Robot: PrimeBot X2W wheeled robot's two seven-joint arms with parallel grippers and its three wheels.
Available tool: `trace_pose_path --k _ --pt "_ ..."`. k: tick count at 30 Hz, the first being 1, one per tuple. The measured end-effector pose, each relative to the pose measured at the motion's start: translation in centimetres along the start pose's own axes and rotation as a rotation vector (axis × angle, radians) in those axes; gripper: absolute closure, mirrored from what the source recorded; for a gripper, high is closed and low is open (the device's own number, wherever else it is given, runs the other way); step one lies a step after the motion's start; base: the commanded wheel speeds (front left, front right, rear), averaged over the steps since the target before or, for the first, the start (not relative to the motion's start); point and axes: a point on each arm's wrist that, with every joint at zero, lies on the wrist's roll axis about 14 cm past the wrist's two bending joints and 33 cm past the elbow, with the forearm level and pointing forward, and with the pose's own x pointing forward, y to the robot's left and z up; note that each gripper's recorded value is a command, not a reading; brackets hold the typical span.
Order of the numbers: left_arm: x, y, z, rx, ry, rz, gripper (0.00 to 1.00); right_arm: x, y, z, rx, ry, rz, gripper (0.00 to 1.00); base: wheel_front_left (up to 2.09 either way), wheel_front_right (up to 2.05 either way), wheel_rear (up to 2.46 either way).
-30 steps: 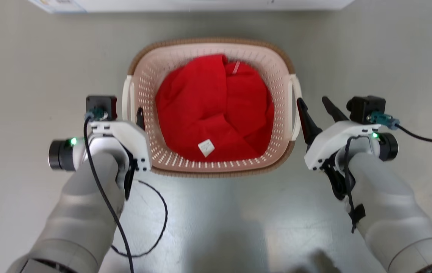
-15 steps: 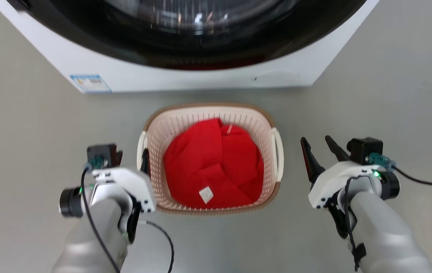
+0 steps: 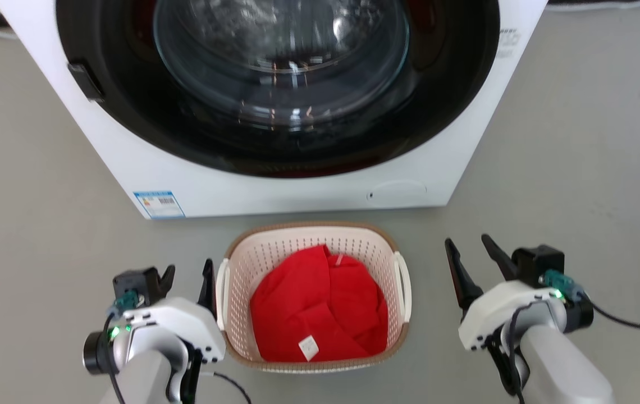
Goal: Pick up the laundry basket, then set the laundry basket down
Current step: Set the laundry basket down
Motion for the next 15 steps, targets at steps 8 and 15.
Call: trace_pose_path --k 8,15 --pt "-3.0 0.5 2.4 -0.012 -0.108 0.000 0.00 -2.6 0.6 2.5 -0.040 -0.103 0.009 0.00 0.00 0.00 0.00" --pt "-5.2 1.2 4.0 -0.031 -0.191 0.010 0.00 -4.7 0.6 4.5 -0.058 -0.189 -0.001 0.00 0.00 0.00 0.00"
